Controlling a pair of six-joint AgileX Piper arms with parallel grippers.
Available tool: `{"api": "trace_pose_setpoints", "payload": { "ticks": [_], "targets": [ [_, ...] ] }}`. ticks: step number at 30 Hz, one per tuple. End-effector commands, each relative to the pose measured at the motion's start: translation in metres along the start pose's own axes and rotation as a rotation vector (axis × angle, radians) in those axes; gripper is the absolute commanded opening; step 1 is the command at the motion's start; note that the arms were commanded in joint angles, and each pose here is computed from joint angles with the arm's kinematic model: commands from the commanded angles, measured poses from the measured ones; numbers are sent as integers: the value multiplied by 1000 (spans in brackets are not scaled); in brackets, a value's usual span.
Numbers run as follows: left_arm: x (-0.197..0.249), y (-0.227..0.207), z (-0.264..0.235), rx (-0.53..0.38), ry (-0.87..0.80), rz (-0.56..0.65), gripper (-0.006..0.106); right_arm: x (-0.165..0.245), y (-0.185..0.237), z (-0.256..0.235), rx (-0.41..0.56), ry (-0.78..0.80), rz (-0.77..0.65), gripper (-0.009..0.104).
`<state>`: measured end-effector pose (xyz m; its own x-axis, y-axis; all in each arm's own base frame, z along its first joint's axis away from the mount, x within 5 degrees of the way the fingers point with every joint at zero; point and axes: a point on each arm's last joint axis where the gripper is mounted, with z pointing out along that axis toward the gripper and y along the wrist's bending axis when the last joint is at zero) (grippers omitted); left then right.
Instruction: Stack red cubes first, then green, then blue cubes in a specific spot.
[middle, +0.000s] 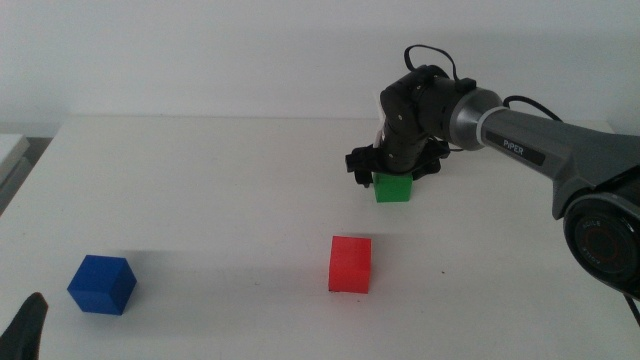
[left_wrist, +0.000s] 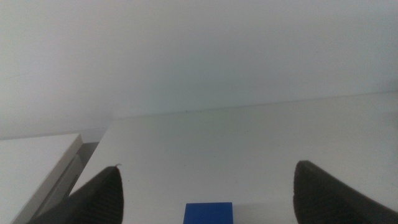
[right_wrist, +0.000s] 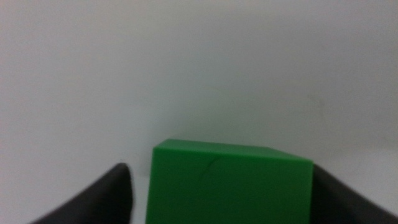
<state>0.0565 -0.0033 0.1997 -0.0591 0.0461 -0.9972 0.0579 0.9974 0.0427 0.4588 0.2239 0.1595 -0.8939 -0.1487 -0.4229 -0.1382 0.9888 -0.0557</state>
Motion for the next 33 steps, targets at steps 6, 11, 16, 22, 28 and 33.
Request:
{"api": "trace_pose_setpoints", "payload": {
  "ticks": [6, 11, 16, 22, 28, 33],
  "targets": [
    [-1, 0, 0, 2, -9, -3, 94, -4, -7, -13, 21, 0, 51, 0],
    [-1, 0, 0, 2, -9, -3, 94, -2, 3, -115, 59, -121, 83, 2],
    [-1, 0, 0, 2, -9, -3, 94, 47, 36, -173, 7, -168, 94, 2],
    [-1, 0, 0, 2, -9, -3, 94, 86, 75, -174, 2, -129, 109, 2],
    [-1, 0, 0, 2, -9, -3, 94, 99, 91, -161, 45, -105, 155, 2],
    [-1, 0, 0, 2, -9, -3, 94, 103, 95, -148, 68, -79, 168, 2]
  ]
}}
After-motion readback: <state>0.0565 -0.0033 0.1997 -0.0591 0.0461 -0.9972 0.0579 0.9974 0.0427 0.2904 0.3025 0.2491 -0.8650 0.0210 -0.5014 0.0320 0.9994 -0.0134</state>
